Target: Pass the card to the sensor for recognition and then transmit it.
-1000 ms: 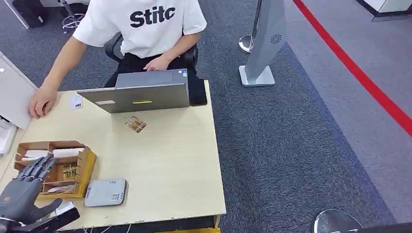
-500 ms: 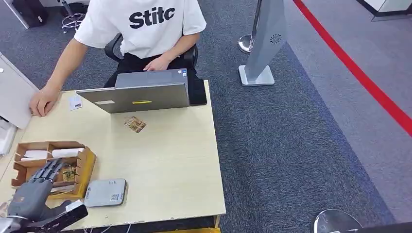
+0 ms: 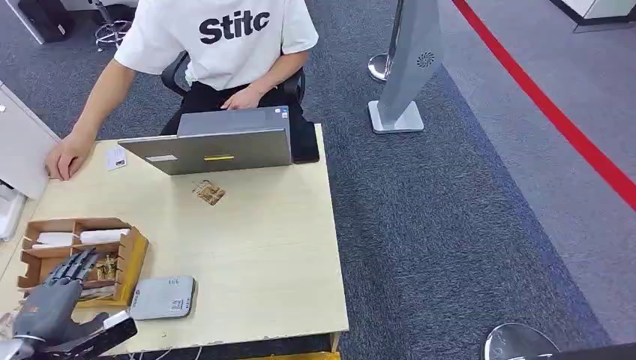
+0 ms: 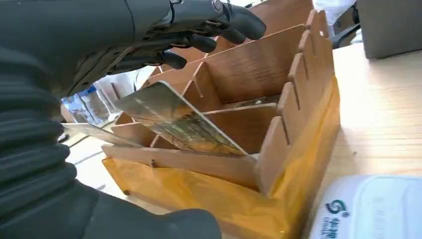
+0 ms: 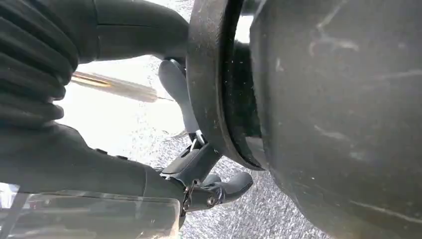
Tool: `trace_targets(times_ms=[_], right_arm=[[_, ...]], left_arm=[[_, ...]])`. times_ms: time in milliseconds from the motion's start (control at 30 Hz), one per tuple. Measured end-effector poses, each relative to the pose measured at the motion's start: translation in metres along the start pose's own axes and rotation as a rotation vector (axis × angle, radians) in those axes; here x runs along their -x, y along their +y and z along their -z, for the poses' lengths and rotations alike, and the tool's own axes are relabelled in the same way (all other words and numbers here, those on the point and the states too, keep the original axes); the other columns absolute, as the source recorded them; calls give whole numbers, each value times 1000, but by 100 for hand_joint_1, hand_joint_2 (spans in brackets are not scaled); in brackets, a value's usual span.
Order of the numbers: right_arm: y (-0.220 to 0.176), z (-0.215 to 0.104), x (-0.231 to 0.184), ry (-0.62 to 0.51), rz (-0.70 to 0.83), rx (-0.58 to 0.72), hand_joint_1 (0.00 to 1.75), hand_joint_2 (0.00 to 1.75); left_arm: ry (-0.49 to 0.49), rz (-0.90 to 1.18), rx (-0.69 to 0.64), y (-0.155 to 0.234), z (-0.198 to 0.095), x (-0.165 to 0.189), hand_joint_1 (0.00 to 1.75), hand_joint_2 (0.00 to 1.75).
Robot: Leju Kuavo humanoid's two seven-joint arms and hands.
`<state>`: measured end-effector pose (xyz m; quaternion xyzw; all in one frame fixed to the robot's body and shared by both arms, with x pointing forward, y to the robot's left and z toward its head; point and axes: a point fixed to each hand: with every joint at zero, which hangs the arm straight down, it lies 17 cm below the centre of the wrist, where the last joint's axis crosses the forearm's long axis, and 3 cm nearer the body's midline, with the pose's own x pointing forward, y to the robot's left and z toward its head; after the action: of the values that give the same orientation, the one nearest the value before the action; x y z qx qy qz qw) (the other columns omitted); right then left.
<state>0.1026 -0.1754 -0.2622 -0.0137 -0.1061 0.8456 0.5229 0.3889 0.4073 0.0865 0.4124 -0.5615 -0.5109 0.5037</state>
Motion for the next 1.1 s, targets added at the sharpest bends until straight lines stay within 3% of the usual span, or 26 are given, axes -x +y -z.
trace_targets(times_ms=[1000,1033,1067,1100], right_arm=[[-8,0,1,-1,-69,15,0,175],[-9,0,1,-2,-69,15,0,175],[-9,0,1,-2,-70,15,0,175],[-9,0,1,-2,-70,15,0,175]], left_arm=[[-10,67,-13,12,-22,-6,0,175],[-10,67,-13,12,-22,-6,12,175],[-10,68,-12,12,-22,-6,157,175],[-10,69,-12,12,-23,-6,175,175]])
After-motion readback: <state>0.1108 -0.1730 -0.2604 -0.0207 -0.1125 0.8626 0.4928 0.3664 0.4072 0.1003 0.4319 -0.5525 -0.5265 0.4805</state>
